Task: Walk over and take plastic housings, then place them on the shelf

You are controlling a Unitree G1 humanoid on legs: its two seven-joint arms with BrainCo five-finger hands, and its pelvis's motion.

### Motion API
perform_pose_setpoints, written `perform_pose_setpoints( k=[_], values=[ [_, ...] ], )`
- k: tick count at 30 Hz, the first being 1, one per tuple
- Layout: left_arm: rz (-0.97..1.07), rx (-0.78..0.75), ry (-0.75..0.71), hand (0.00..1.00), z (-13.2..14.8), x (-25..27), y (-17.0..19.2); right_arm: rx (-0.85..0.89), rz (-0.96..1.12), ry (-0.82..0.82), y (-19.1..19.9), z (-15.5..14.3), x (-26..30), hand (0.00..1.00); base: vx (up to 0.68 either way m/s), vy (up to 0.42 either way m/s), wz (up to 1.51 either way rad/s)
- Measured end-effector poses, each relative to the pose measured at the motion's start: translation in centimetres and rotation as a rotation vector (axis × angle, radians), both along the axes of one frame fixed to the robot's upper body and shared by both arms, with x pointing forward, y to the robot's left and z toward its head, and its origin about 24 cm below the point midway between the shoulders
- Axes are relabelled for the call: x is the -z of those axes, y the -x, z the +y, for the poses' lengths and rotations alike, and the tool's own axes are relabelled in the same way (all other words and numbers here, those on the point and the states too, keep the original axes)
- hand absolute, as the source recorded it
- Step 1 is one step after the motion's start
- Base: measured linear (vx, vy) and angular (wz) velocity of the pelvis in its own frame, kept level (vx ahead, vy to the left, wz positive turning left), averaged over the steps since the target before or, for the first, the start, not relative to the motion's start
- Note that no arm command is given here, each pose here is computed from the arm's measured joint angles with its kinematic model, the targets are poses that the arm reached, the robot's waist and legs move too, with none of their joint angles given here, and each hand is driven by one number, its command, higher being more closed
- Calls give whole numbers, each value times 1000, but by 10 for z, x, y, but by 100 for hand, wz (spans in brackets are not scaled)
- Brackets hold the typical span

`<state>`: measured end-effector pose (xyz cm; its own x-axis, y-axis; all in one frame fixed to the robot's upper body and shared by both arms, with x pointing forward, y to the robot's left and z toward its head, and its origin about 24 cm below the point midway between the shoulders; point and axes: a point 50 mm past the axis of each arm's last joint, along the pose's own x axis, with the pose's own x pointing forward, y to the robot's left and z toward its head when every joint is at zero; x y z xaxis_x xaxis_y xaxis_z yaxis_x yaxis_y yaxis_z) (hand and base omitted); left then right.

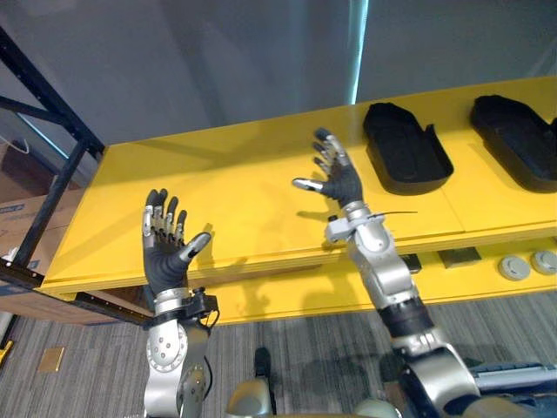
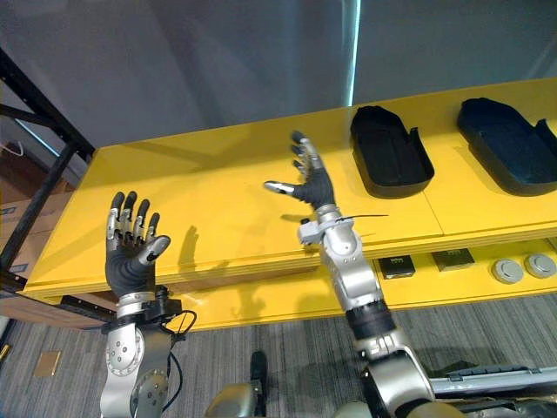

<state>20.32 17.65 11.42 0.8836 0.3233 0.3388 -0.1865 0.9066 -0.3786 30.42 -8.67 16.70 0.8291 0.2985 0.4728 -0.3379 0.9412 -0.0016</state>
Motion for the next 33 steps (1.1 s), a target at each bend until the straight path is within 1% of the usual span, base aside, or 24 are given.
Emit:
perform_pose_setpoints(
  k=[2,4,5,6,8,9,12,14,17,20,22,26,30,33],
  values=[
    [0,-17,-4,0,4,0,1,33,-32,-46,9,-10,-3,0,2,2,-24],
    [-15,-29,-6,0,6,-1,2,81,-51,-128,21,-26,-2,0,20,7,-22],
    [-29,-33,-7,0,6,-2,3,159,-60,-176,33,-45,2,0,30,10,-26],
    [-35,-35,-8,0,6,-3,3,190,-55,-190,38,-51,6,0,54,14,-35],
    [-46,-36,-11,0,6,-5,3,325,11,-235,54,-75,28,0,47,7,-28],
    [-47,-34,-12,0,6,-5,3,360,39,-244,58,-81,34,0,40,7,-37],
    [-61,-3,-17,0,4,-6,3,565,188,-284,85,-112,72,0,47,7,-43],
    [-79,23,-19,0,2,-8,5,649,243,-332,106,-125,84,0,29,16,-55],
    [-95,56,-9,0,-6,-10,8,732,292,-369,136,-136,93,0,20,28,-85],
    [-89,155,19,0,-28,-7,9,824,345,-420,171,-147,102,0,3,0,-105],
    [-89,189,34,0,-37,-7,9,829,358,-420,182,-146,104,0,-10,-29,-101],
    [-77,237,68,0,-55,-7,9,738,301,-409,185,-138,95,0,3,-37,-60],
    [-49,233,86,0,-58,-4,8,677,266,-421,176,-125,88,0,59,-41,-10],
    [-35,194,91,0,-53,-2,7,637,225,-424,166,-122,82,0,146,-32,-20]
  ],
)
